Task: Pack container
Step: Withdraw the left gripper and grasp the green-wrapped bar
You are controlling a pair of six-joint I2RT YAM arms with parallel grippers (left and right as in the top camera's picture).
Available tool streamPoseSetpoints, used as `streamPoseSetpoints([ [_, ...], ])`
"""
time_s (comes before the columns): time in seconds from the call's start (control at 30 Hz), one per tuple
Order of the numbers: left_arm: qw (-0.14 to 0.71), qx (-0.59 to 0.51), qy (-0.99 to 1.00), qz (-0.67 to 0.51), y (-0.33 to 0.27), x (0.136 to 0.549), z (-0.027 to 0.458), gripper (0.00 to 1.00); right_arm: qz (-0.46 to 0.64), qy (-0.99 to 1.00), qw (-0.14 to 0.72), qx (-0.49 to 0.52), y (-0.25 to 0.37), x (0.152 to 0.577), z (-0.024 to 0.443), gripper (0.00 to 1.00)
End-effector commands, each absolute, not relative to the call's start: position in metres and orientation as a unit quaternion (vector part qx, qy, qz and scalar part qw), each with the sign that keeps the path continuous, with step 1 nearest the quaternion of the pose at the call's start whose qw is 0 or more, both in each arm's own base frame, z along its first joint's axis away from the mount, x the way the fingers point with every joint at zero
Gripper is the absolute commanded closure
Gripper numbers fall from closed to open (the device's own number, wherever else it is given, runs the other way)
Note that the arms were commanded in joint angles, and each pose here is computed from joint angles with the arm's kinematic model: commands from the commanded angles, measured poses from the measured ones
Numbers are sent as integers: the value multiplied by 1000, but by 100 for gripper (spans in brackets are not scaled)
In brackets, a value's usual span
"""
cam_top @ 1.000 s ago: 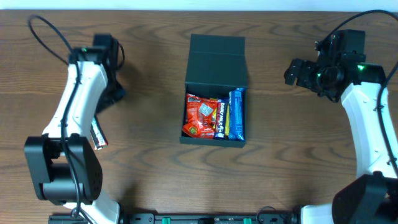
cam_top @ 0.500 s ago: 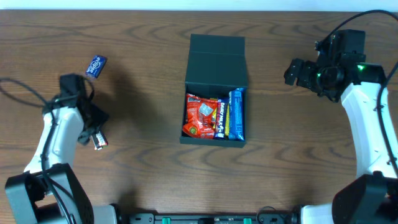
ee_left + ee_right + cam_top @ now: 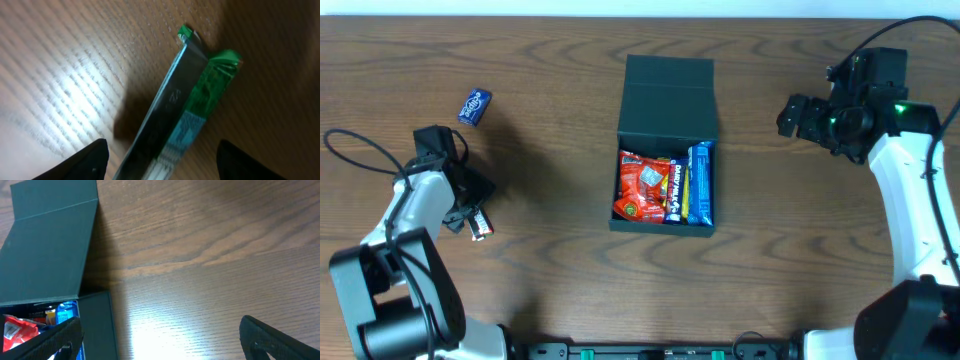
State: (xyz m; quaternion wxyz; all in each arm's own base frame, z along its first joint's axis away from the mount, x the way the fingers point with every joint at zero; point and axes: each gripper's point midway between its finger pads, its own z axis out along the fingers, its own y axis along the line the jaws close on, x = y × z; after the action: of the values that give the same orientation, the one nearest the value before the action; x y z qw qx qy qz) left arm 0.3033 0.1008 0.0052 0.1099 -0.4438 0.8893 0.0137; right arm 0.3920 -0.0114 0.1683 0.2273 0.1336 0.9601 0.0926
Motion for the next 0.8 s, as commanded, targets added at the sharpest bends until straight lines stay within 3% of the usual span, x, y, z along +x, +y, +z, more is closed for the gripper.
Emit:
streamPoseSetpoints([
  [0.0,108,-418,902,25,105,303,0,31,91,960,236,121,-8,396,174,1],
  [0.17,109,-389,914,27,105,304,-1,39,91,960,236,122,-8,396,174,1],
  [0.77,86,-340,936,20,98,300,-11,50,91,960,236,122,-8,396,174,1],
])
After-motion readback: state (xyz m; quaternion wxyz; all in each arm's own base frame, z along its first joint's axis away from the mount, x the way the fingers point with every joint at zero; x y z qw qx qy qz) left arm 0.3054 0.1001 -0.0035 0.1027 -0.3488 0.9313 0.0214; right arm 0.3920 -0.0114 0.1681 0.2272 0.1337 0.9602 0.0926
